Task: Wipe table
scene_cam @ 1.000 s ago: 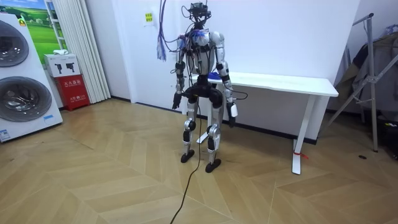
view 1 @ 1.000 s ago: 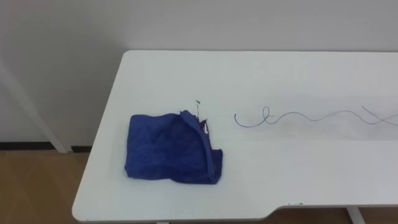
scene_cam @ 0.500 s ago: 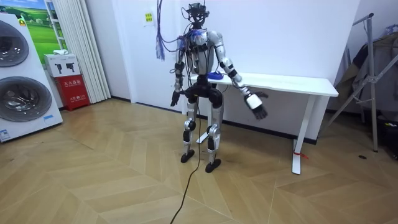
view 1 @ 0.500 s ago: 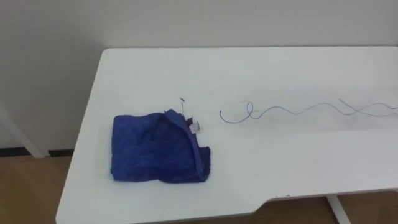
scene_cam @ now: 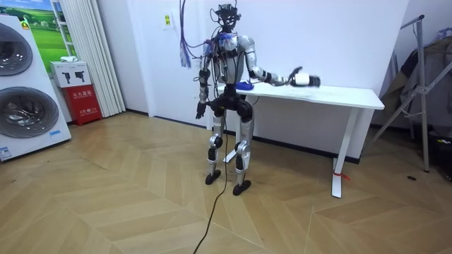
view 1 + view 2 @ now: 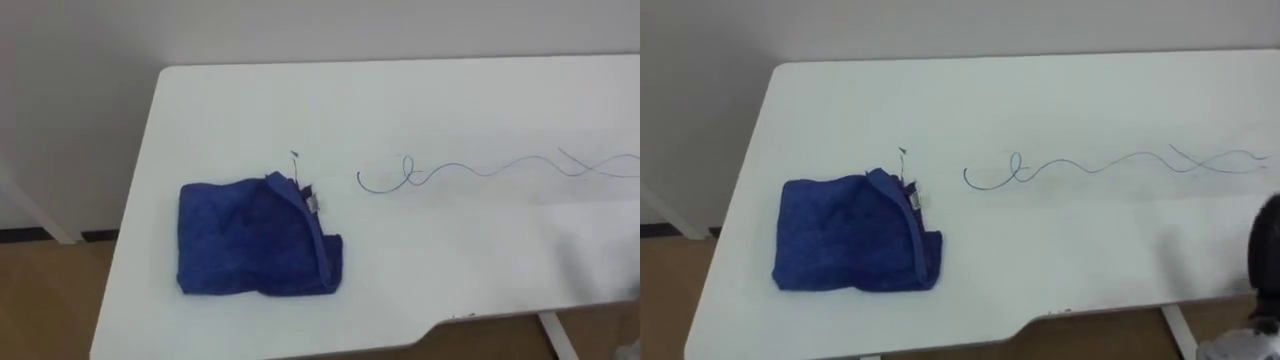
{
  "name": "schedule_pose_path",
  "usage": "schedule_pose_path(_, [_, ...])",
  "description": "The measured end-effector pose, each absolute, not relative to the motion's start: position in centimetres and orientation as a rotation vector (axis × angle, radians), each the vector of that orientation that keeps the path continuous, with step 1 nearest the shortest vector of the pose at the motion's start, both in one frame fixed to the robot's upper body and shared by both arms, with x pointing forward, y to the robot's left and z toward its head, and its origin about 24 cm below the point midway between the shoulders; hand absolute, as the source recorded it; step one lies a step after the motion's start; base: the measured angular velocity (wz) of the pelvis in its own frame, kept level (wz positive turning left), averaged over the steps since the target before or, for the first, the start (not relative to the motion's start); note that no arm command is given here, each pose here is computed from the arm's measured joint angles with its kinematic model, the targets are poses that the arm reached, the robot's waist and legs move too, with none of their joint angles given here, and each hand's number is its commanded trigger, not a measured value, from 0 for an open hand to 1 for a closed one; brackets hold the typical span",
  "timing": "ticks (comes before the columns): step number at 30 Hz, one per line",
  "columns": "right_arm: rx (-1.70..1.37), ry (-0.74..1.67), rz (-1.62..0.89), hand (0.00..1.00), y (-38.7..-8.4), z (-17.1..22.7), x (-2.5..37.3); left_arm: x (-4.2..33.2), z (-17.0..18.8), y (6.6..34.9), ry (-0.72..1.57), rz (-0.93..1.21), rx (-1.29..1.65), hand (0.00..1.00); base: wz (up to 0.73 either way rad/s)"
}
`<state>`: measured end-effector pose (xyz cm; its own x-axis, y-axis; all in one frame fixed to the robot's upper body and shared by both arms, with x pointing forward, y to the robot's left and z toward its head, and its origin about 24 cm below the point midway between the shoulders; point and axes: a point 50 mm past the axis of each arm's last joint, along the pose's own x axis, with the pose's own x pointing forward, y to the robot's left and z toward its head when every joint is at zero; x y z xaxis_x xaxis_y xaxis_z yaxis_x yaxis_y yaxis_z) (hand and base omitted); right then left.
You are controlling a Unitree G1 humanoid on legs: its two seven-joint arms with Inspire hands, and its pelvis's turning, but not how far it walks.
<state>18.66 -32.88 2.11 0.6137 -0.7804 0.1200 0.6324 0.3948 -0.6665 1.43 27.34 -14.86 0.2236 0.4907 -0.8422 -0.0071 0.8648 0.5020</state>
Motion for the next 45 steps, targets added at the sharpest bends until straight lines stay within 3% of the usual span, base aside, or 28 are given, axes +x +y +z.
schedule_pose_path(2, [-0.862,0.053,-0.849,0.0,-31.2,4.5,20.3,1.4,-15.0,26.9,1.308,0.336,0.436,0.0,0.08])
schedule_pose_path(11, [-1.016,-0.218,-0.583,0.0,-25.3,7.7,22.5,1.1,-15.4,25.9,1.328,0.255,0.458,0.0,0.06])
schedule_pose_path(25, [-1.142,-0.408,-0.306,0.0,-19.9,9.4,23.3,3.1,-15.2,25.7,1.239,0.22,0.453,0.0,0.0])
schedule_pose_path(35, [-1.199,-0.469,-0.052,0.0,-15.5,8.0,23.0,3.9,-15.4,25.2,1.214,0.155,0.475,0.0,0.02])
schedule_pose_path(45, [-1.199,-0.483,0.084,0.0,-13.1,6.6,22.4,4.0,-15.6,25.1,1.226,0.139,0.492,0.0,0.07])
